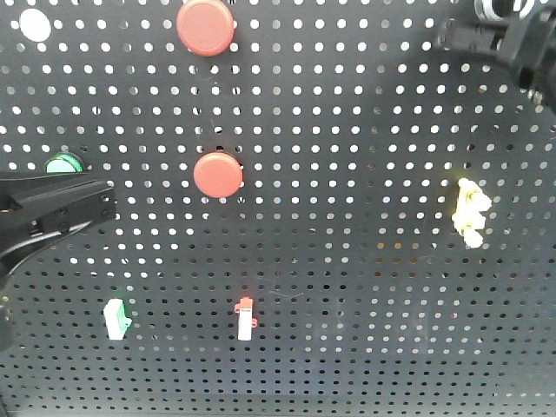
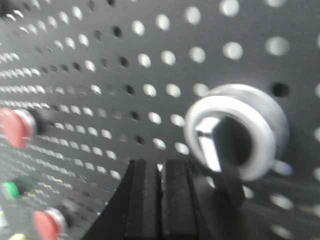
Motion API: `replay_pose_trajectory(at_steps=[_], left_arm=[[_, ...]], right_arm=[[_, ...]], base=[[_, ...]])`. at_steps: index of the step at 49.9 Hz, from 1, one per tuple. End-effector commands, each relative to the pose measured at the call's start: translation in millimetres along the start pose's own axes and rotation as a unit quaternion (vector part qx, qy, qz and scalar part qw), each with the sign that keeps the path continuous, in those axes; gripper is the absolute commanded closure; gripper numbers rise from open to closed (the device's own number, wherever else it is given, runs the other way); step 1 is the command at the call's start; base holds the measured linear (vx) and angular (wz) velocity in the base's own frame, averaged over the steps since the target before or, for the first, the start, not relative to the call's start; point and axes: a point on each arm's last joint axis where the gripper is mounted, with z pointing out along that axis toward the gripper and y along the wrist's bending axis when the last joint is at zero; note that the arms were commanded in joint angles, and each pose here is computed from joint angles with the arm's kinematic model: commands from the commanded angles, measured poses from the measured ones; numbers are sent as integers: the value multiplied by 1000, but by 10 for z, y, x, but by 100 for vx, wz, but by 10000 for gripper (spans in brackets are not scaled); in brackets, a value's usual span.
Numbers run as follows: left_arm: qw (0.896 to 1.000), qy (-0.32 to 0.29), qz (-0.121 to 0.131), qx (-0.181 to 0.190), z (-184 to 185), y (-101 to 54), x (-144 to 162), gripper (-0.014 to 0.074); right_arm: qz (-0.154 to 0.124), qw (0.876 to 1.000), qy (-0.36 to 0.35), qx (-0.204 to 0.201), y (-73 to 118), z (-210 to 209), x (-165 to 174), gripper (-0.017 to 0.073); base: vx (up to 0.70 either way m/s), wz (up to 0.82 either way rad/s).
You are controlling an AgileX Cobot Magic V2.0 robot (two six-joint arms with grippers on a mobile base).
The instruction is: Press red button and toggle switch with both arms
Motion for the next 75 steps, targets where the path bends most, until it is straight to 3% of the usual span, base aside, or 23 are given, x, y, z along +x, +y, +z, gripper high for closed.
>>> replay_pose_trajectory(at_steps=[1,9,17,24,30,38,43,51,56,66,75], left_arm=[[999,-37,-8,-17,-75,3,-142,591],[999,-37,-8,-17,-75,3,-142,591],[999,-37,-6,-17,-75,3,-141,591],[999,-25,26,-27,-120,-1,-107,591],[997,-9,43,-62,-257,3,89,591],[996,24,9,-91,-509,-61,602,591],[995,44,-14,-92,-696,-148,960,591],[996,32,-15,-79,-1004,-316,1277,591],[996,13,-8,-92,-1089,-331,1392,591],[986,-28,-7,-166,-1054,-174,1510,591],[986,-18,-9,-163,-1044,-177,1565,591]], right_arm=[[-7,995,-72,67,-47,-134,-234,562],[-16,992,-93,86,-44,-195,-293,562],[-23,995,-75,69,7,-214,-273,562],[-34,996,-48,73,65,-321,-211,562],[-74,991,-24,107,109,-544,-42,562],[-138,981,5,138,276,-1032,333,562],[-159,976,4,147,421,-1406,669,562],[-181,971,-17,154,593,-1896,1239,562],[-186,967,-43,166,606,-2057,1542,562],[-183,945,-134,234,445,-2138,1783,562],[-173,950,-108,236,369,-2077,1964,562]], base=[[0,0],[0,0],[0,0],[0,0],[0,0],[0,0],[0,0],[0,0],[0,0],[0,0],[0,0]])
